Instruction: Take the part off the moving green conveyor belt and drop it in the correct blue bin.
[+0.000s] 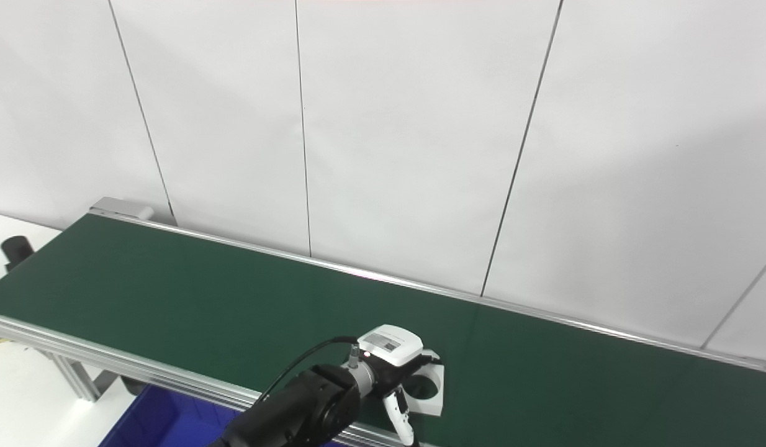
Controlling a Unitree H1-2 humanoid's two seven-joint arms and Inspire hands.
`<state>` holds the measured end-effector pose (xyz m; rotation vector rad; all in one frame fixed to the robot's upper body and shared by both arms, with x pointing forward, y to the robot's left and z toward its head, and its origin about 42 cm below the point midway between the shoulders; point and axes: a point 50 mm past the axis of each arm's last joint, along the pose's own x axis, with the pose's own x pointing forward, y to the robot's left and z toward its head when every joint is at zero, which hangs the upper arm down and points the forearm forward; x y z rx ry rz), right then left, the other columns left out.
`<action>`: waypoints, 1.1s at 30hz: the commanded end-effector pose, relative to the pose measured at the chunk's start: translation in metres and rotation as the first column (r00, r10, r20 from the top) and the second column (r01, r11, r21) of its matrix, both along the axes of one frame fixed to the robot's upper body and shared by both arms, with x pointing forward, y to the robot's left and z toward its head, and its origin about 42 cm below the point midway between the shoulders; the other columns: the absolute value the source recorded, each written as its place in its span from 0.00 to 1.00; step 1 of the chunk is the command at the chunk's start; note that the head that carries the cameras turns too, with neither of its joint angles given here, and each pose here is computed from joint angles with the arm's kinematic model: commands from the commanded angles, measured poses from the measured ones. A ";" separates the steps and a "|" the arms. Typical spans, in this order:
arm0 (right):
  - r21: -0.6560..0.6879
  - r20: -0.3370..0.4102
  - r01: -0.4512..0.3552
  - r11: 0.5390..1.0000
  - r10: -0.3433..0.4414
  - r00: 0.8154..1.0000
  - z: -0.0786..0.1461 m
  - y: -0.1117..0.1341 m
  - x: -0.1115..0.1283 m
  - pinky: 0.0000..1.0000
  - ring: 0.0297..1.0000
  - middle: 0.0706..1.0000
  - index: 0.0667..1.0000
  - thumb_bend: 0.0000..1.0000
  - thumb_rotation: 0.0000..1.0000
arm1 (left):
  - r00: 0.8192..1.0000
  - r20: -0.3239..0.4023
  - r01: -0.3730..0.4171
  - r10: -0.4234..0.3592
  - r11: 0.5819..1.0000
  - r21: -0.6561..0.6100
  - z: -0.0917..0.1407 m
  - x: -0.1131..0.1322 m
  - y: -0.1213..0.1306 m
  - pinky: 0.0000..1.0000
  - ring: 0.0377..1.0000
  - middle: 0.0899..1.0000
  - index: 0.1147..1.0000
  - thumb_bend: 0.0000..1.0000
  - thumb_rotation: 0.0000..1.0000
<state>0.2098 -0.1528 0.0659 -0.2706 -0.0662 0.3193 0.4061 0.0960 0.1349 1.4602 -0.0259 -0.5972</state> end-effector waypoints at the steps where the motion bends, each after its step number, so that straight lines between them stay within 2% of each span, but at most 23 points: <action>1: 0.033 0.066 0.004 0.999 -0.006 0.998 0.013 0.006 0.001 0.68 0.77 0.82 0.89 0.57 0.16 | 0.996 0.085 0.019 -0.019 1.000 0.003 0.007 0.006 -0.007 0.80 0.80 0.80 0.81 0.99 0.32; 2: 0.033 0.069 0.004 0.999 -0.006 0.998 0.013 0.006 0.001 0.68 0.77 0.81 0.89 0.57 0.16 | 0.994 0.107 0.019 -0.020 1.000 0.004 0.005 0.007 -0.007 0.73 0.73 0.75 0.75 0.93 0.27; 3: 0.034 0.070 0.006 0.999 -0.008 0.998 0.014 0.006 0.000 0.68 0.77 0.81 0.89 0.57 0.16 | 0.988 0.150 0.021 -0.019 1.000 -0.013 0.000 0.007 -0.004 0.70 0.71 0.73 0.74 0.91 0.25; 4: 0.034 0.069 0.008 0.999 -0.010 0.998 0.014 0.007 0.000 0.67 0.77 0.81 0.89 0.57 0.16 | 0.983 0.181 0.023 -0.018 0.999 -0.026 -0.004 0.008 -0.002 0.59 0.59 0.61 0.53 0.65 0.12; 5: 0.035 0.066 0.009 0.999 -0.012 0.998 0.015 0.007 0.000 0.67 0.77 0.81 0.89 0.57 0.17 | 0.978 0.206 0.031 -0.022 0.999 -0.043 -0.008 0.009 0.002 0.58 0.58 0.59 0.51 0.62 0.11; 7: 0.037 0.064 0.009 0.999 -0.012 0.998 0.015 0.007 -0.001 0.67 0.77 0.82 0.89 0.57 0.19 | 0.971 0.238 0.044 -0.030 0.998 -0.054 -0.015 0.011 0.007 0.51 0.49 0.46 0.45 0.54 0.02; 9: 0.040 0.066 0.010 0.999 -0.012 0.998 0.016 0.007 -0.002 0.68 0.77 0.82 0.89 0.57 0.19 | 0.969 0.244 0.048 -0.034 0.997 -0.054 -0.017 0.012 0.010 0.50 0.46 0.42 0.45 0.53 0.00; 13: 0.039 0.071 0.008 0.999 -0.011 0.997 0.015 0.006 -0.002 0.68 0.78 0.82 0.89 0.58 0.17 | 0.970 0.241 0.058 -0.044 0.997 -0.050 -0.019 0.014 0.013 0.55 0.48 0.44 0.42 0.52 0.00; 18: 0.044 0.069 0.007 0.999 -0.010 0.998 0.015 0.007 -0.002 0.68 0.77 0.81 0.89 0.58 0.19 | 0.967 0.252 0.064 -0.049 0.997 -0.053 -0.019 0.015 0.016 0.54 0.46 0.41 0.45 0.52 0.00; 33: 0.044 0.072 0.008 0.999 -0.012 0.997 0.016 0.007 -0.002 0.67 0.77 0.81 0.90 0.59 0.18 | 0.962 0.267 0.074 -0.048 0.993 -0.089 -0.014 0.013 0.018 0.51 0.43 0.39 0.46 0.52 0.00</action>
